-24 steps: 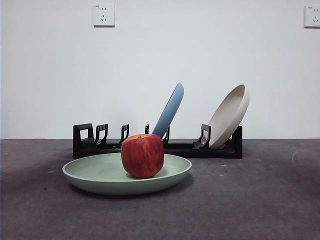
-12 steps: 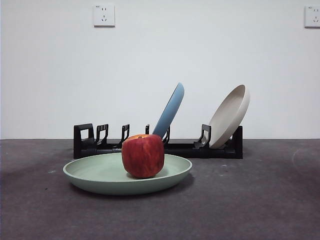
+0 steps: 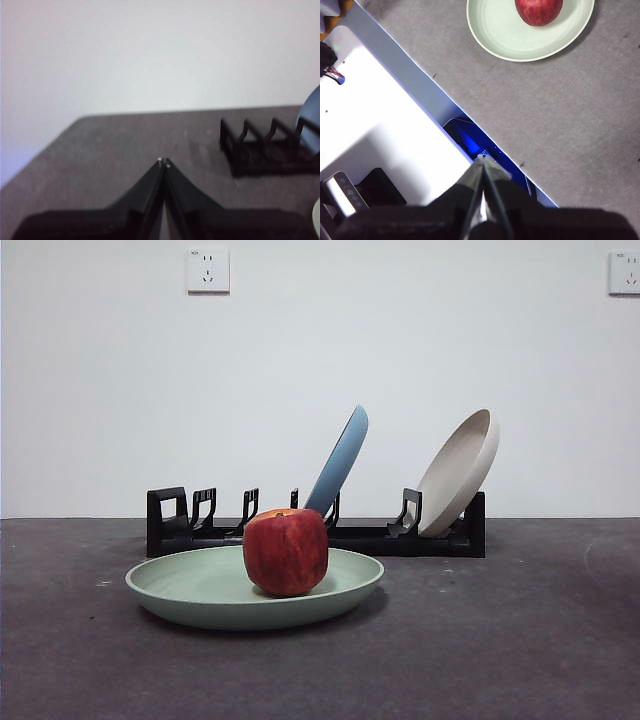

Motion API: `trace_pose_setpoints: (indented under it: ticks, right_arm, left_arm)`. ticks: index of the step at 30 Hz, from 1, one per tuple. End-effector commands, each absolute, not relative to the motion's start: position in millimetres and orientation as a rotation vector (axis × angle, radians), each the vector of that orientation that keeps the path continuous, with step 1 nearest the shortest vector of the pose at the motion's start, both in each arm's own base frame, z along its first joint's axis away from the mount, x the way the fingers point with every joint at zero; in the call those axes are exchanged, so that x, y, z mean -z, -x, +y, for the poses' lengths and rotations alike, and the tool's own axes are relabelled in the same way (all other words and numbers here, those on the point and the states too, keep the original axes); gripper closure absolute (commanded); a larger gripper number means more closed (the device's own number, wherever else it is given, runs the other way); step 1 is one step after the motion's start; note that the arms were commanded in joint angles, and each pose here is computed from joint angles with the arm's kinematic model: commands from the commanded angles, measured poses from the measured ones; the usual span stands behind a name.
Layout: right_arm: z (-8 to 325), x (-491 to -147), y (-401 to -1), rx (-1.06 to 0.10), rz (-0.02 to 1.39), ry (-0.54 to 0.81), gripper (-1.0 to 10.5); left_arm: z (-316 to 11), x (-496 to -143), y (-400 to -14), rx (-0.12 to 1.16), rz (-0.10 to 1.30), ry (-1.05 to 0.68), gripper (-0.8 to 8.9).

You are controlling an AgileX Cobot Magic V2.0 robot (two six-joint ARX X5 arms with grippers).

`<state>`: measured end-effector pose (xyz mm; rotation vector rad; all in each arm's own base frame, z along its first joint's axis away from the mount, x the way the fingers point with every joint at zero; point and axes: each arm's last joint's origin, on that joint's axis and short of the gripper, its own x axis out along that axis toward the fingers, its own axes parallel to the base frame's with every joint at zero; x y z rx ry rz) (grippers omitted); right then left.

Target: Take the green plate from the plate rack,put the plate on the table,take the apple from the table,put the apple in the plate

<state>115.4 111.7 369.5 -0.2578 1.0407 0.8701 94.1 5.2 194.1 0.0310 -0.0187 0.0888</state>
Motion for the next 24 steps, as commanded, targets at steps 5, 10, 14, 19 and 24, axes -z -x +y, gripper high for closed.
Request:
trace_pose_setpoints:
  ticks: [5, 10, 14, 19, 24]
  right_arm:
    - [112.3, -370.1, -115.6, -0.869, 1.037, 0.254, 9.5]
    - [112.3, -370.1, -115.6, -0.869, 1.037, 0.254, 9.4]
    - [112.3, -370.1, -115.6, -0.869, 1.036, 0.254, 9.5]
    - [112.3, -370.1, -115.6, -0.869, 1.037, 0.254, 9.5]
    - [112.3, -370.1, -115.6, -0.869, 1.037, 0.254, 9.5]
  left_arm:
    - [6.4, -163.6, -97.2, -0.098, 0.059, 0.019, 8.17]
    - [6.3, -151.2, -96.8, -0.098, 0.136, 0.032, 8.16]
    - [6.2, -146.6, -95.8, -0.096, 0.183, 0.037, 8.16]
    - [5.6, -146.7, -95.9, -0.076, 0.181, 0.059, 8.16]
    - [5.7, -146.8, -95.9, -0.079, 0.181, 0.059, 8.16]
